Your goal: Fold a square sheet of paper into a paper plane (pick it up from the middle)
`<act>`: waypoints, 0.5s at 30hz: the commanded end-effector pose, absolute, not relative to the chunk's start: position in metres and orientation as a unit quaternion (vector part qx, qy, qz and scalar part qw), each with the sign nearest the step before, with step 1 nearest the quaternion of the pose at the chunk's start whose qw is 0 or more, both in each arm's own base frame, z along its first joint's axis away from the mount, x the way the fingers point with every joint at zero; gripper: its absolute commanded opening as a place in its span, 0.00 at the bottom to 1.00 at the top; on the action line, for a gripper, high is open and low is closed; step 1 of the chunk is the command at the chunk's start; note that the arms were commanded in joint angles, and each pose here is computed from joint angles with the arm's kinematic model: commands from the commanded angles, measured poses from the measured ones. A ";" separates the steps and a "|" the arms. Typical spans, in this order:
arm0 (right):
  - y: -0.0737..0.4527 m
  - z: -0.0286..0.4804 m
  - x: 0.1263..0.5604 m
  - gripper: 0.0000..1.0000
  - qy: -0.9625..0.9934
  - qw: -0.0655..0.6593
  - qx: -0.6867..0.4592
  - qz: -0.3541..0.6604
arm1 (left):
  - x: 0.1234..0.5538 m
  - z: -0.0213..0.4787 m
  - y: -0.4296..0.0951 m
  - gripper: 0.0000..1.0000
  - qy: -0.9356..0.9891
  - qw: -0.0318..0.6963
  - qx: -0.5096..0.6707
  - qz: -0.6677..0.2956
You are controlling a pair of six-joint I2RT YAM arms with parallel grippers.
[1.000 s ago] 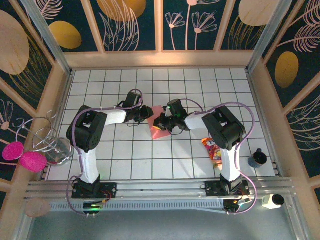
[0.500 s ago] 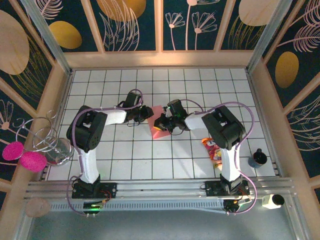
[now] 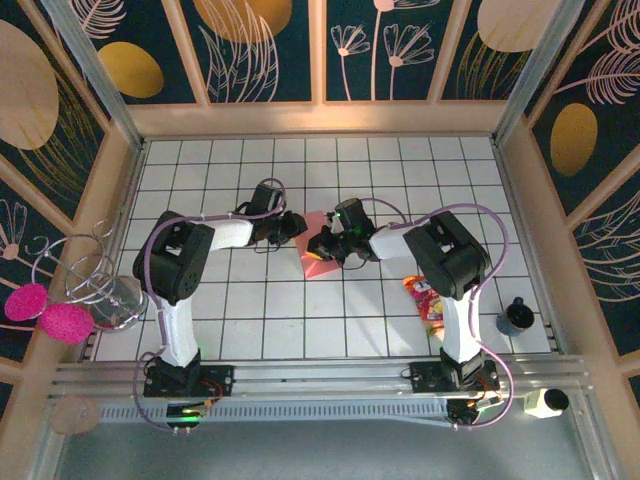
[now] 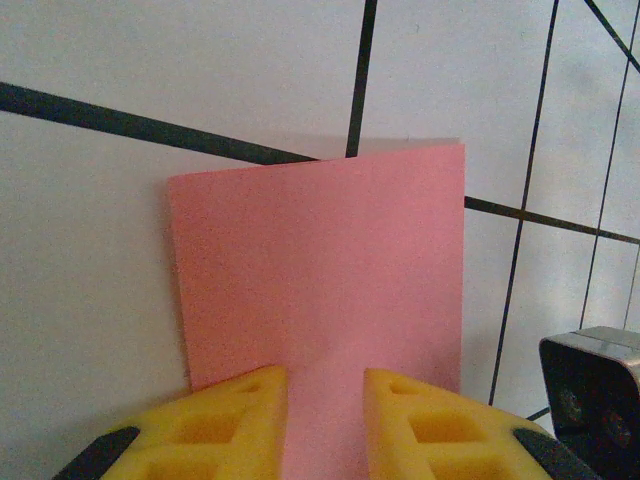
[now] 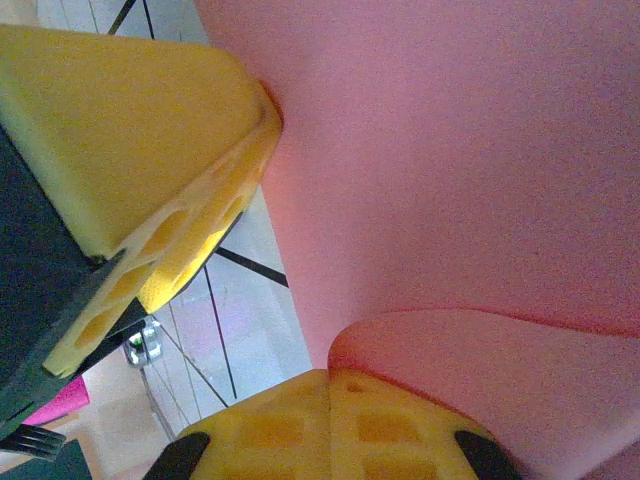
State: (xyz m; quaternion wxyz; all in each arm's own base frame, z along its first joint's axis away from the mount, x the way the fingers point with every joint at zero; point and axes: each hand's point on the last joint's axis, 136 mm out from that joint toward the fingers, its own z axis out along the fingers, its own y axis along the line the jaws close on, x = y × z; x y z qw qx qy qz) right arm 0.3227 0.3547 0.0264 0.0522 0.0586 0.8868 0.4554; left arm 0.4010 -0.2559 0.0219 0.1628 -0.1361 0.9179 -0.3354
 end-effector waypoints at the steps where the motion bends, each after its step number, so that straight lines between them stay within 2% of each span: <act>1: 0.353 0.017 0.323 0.00 0.888 0.046 0.064 0.453 | 0.391 0.004 -0.250 0.27 0.926 0.140 -0.141 -0.320; 15: 0.351 0.006 0.321 0.00 0.895 0.033 0.072 0.439 | 0.391 0.006 -0.251 0.26 0.926 0.142 -0.140 -0.321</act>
